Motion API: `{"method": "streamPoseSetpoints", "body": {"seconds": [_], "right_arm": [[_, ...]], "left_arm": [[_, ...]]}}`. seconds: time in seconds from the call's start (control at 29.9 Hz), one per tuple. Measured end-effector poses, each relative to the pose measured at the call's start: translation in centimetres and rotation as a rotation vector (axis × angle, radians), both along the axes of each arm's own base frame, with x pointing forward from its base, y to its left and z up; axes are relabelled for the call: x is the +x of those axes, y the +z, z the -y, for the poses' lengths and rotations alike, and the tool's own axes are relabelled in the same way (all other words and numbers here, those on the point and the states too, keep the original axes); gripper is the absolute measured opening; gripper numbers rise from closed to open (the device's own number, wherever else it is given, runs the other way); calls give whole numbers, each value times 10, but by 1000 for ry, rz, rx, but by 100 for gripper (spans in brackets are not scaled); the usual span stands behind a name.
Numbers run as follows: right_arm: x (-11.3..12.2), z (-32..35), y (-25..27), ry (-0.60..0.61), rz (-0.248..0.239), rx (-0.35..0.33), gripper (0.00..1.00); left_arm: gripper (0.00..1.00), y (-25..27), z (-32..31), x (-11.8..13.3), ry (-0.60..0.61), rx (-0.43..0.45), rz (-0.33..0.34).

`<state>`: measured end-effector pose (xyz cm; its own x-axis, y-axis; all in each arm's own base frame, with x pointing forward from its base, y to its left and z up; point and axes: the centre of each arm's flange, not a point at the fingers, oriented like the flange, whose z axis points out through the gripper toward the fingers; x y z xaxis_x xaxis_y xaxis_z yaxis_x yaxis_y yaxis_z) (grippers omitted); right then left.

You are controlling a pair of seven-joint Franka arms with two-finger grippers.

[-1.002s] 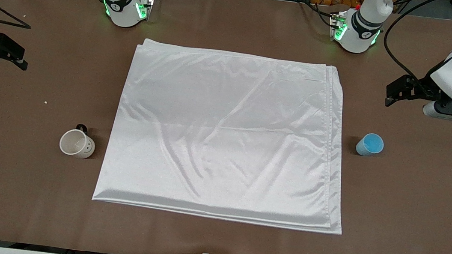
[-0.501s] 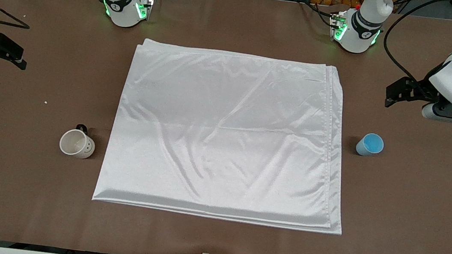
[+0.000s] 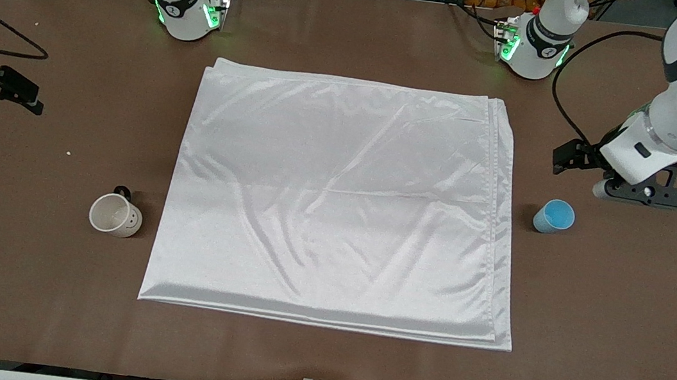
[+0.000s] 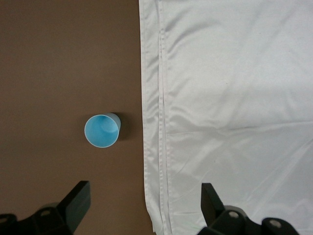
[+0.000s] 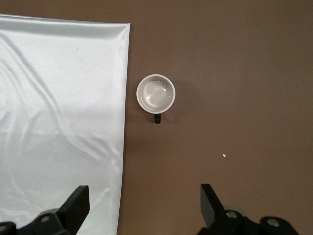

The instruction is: Place blue cup into white mug on cloth

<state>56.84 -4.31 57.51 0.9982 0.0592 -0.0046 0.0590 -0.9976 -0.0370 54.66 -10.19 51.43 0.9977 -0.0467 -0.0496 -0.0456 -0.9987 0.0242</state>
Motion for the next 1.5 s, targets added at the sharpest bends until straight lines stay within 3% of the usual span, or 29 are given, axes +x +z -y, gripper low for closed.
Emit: {"method": "streamPoseSetpoints", "body": {"seconds": [0.33,0.6,1.1,1.5], "right_arm": [[6,21,-84,-42,27,-6,100],[15,21,-141,-27,41,-13,100],[22,18,-260,-9,88,-32,100],[21,5,-317,12,70,-35,98]], "left_arm": [[100,-93,-14,-20,17,5,22],[100,-137,-48,-29,26,5,47],[100,-221,-70,-20,37,19,72],[99,-273,-71,-23,35,31,49]]}}
